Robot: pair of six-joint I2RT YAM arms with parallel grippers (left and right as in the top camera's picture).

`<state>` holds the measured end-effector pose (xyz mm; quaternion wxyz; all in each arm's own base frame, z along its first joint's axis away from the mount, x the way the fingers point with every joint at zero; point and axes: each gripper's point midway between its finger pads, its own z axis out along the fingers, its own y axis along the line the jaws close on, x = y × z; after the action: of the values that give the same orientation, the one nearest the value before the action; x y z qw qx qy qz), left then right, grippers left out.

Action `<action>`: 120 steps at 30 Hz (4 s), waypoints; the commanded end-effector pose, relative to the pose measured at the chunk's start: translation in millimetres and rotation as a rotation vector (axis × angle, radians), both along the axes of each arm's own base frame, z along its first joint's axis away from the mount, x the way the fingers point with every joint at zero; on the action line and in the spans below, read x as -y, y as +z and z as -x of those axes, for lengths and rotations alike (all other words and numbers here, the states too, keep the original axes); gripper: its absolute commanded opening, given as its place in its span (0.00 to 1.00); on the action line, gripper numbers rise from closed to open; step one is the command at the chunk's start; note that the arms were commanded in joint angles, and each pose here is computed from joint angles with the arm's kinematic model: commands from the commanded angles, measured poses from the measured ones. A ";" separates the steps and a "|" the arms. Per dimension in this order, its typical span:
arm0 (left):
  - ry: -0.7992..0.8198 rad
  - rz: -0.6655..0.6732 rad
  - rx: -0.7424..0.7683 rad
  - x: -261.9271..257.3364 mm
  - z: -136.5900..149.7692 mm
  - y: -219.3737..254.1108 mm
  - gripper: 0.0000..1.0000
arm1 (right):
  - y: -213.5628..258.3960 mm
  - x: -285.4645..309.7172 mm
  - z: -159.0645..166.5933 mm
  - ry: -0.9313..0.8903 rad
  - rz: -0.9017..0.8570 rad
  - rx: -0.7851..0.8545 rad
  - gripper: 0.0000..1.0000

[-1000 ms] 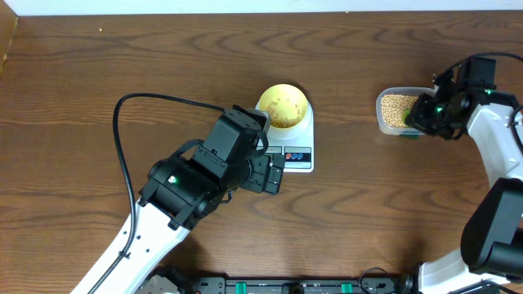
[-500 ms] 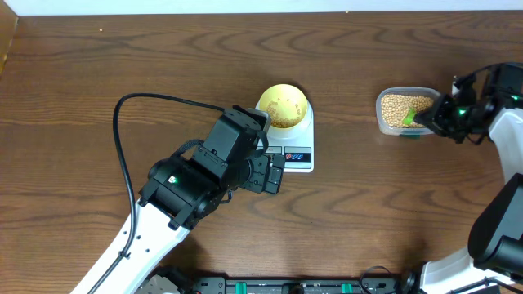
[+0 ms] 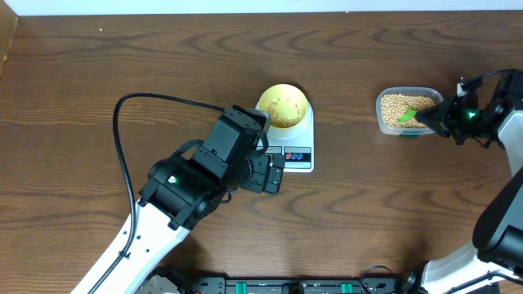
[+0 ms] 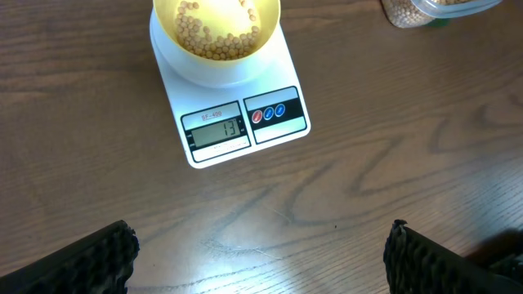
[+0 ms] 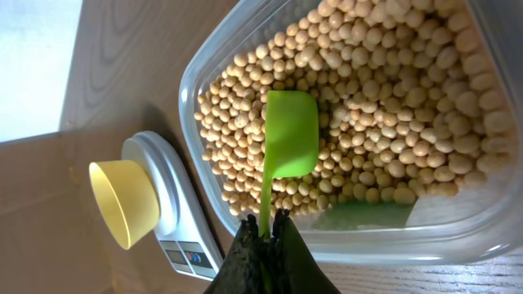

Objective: Scoop item into bowl and weigh 50g on scale
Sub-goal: 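Dip the scoop into the soybean tub with the right gripper, then lift the filled scoop and carry it over the yellow bowl, then tilt the scoop with the right gripper to pour soybeans into the bowl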

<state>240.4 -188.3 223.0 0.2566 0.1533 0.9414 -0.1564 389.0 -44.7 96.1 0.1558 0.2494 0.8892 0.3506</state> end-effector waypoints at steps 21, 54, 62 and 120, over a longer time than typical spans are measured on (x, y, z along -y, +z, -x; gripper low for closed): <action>0.001 0.010 0.013 0.2 -1.3 6.7 0.98 | 52.1 43.0 4.7 -0.064 -0.334 0.264 0.01; 0.001 0.010 0.013 0.2 -1.2 6.7 0.98 | 104.2 -136.8 4.2 0.410 -0.643 0.280 0.01; 0.001 0.010 0.013 0.2 -1.2 6.7 0.98 | 126.3 -193.2 -14.8 0.552 -0.635 0.338 0.01; 0.001 0.010 0.013 0.2 -1.3 6.7 0.98 | 60.3 -251.3 -13.5 0.749 0.075 0.399 0.02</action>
<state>239.7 -189.2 223.2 0.2551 0.1542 0.9412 -0.1591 389.7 202.7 141.5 0.1478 -0.1084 0.8792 0.4398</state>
